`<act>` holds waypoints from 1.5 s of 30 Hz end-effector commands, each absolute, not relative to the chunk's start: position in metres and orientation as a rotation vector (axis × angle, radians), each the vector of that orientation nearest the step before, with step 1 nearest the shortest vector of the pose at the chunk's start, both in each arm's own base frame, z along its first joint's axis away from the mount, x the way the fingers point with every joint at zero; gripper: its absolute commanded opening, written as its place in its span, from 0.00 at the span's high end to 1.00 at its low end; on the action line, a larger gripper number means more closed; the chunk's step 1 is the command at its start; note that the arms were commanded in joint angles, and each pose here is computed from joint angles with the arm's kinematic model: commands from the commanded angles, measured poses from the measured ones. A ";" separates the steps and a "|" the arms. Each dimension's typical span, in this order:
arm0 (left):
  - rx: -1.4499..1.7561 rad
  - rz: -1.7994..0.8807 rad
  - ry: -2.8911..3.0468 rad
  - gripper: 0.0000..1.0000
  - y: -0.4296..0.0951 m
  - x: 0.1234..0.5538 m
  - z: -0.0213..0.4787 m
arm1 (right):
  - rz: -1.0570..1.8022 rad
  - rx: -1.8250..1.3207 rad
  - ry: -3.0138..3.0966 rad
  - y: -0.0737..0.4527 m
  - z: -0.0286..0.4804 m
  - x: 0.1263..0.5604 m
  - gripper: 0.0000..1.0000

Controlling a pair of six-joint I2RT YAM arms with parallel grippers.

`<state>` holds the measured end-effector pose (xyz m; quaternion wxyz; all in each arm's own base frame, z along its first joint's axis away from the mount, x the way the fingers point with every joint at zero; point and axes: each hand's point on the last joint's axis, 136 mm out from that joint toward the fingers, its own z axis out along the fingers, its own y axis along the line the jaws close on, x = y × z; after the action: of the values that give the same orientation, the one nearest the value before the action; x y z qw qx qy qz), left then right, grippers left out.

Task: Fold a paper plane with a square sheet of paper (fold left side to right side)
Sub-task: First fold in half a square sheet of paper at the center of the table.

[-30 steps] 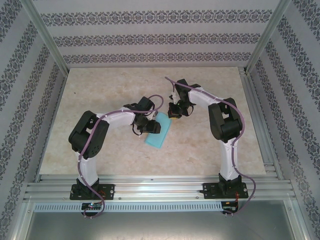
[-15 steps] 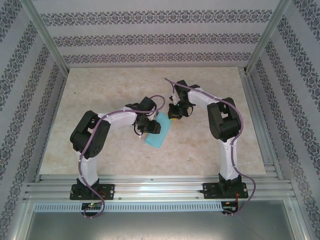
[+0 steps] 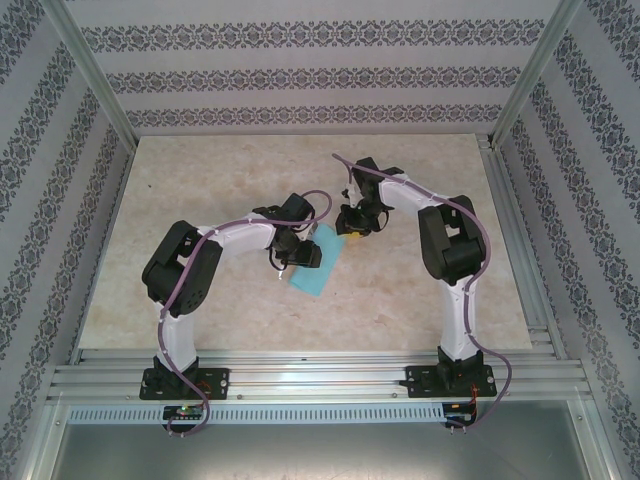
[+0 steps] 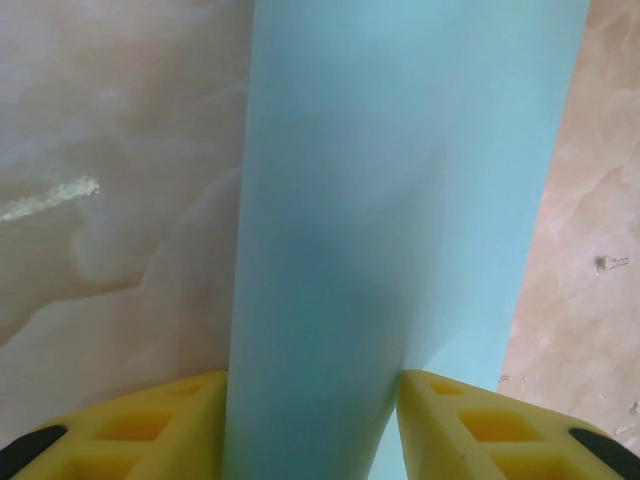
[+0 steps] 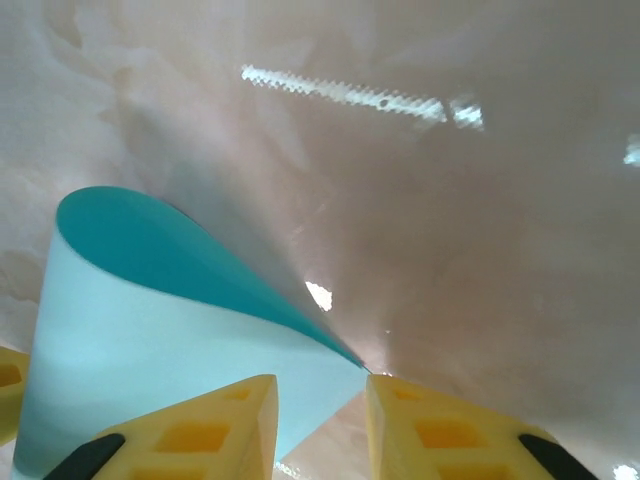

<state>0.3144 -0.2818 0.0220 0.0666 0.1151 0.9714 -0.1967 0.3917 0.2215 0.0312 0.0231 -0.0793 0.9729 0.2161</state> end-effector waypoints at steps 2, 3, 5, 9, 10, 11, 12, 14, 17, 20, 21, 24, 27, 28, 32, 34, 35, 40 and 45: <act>0.425 -0.619 3.008 0.54 -0.297 0.289 -0.007 | 0.608 -0.174 2.905 0.199 0.068 0.403 0.65; 0.424 -0.621 3.007 0.54 -0.298 0.289 -0.007 | 0.614 -0.151 2.891 0.195 0.071 0.403 0.65; 0.428 -0.622 3.011 0.54 -0.298 0.288 -0.008 | 0.624 -0.111 2.868 0.190 0.076 0.401 0.64; 0.441 -0.621 3.009 0.54 -0.301 0.288 -0.006 | 0.622 -0.064 2.850 0.183 0.076 0.394 0.63; 0.441 -0.620 3.010 0.54 -0.300 0.288 -0.006 | 0.623 -0.057 2.849 0.182 0.076 0.391 0.63; 0.442 -0.618 3.009 0.54 -0.300 0.288 -0.006 | 0.620 -0.049 2.853 0.181 0.074 0.388 0.63; 0.441 -0.616 3.011 0.53 -0.300 0.288 -0.007 | 0.626 -0.043 2.852 0.181 0.073 0.386 0.63; 0.443 -0.612 3.013 0.53 -0.300 0.287 -0.007 | 0.626 -0.035 2.854 0.179 0.071 0.382 0.63; 0.449 -0.601 3.016 0.53 -0.300 0.286 -0.008 | 0.639 -0.026 2.856 0.179 0.069 0.378 0.63; 0.453 -0.600 3.016 0.52 -0.301 0.286 -0.009 | 0.689 -0.012 2.847 0.184 0.069 0.375 0.63; 0.455 -0.600 3.018 0.52 -0.301 0.285 -0.009 | 0.709 -0.007 2.843 0.185 0.069 0.374 0.63; 0.463 -0.599 3.016 0.51 -0.303 0.285 -0.008 | 0.730 0.003 2.841 0.187 0.067 0.370 0.63; 0.473 -0.589 3.017 0.51 -0.303 0.284 -0.008 | 0.746 0.016 2.841 0.188 0.065 0.367 0.63; 0.475 -0.580 3.019 0.51 -0.302 0.284 -0.009 | 0.747 0.017 2.840 0.188 0.065 0.366 0.63; 0.480 -0.570 3.023 0.51 -0.302 0.283 -0.010 | 0.762 0.026 2.838 0.189 0.064 0.365 0.64; 0.483 -0.570 3.024 0.51 -0.302 0.283 -0.010 | 0.765 0.023 2.838 0.191 0.065 0.364 0.64; 0.482 -0.570 3.024 0.51 -0.302 0.283 -0.010 | 0.765 0.024 2.840 0.191 0.064 0.363 0.64; 0.490 -0.561 3.028 0.51 -0.301 0.281 -0.011 | 0.777 0.025 2.837 0.195 0.065 0.363 0.64; 0.494 -0.556 3.030 0.51 -0.301 0.280 -0.012 | 0.846 0.046 2.819 0.207 0.064 0.362 0.66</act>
<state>0.3129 -0.2841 0.0206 0.0671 0.1248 0.9751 -0.1707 0.3614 0.1938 0.0524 0.0849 0.0147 0.9629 0.2558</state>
